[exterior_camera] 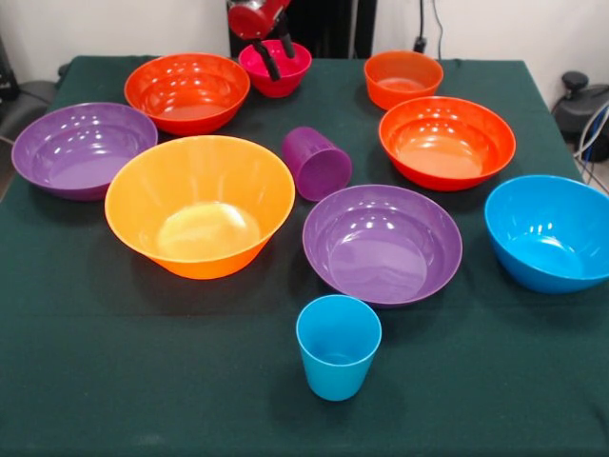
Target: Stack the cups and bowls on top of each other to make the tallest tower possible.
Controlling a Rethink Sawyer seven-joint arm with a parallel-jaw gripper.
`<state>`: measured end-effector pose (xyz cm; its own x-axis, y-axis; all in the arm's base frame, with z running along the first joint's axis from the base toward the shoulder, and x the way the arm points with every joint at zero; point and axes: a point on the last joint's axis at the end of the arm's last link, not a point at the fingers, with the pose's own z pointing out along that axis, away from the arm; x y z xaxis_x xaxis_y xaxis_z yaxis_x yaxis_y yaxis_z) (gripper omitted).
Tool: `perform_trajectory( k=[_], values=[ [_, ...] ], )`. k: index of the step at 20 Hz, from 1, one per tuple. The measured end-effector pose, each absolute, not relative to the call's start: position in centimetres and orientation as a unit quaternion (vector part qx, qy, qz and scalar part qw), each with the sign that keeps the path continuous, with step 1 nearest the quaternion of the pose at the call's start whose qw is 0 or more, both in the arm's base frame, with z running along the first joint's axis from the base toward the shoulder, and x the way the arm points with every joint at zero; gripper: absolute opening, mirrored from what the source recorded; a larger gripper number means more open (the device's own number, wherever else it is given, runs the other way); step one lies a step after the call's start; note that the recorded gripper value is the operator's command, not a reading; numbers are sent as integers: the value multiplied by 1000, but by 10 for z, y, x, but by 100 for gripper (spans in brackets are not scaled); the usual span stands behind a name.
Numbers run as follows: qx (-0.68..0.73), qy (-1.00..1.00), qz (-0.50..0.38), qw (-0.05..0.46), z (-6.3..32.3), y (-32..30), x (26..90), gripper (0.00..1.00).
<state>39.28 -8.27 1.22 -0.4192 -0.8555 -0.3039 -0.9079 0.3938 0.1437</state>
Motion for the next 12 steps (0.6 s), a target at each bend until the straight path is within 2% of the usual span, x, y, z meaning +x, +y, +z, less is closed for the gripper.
perform_trajectory(
  k=[12],
  values=[
    [-539, 827, 130, 94, 8, -94, 388, 100]
  ],
)
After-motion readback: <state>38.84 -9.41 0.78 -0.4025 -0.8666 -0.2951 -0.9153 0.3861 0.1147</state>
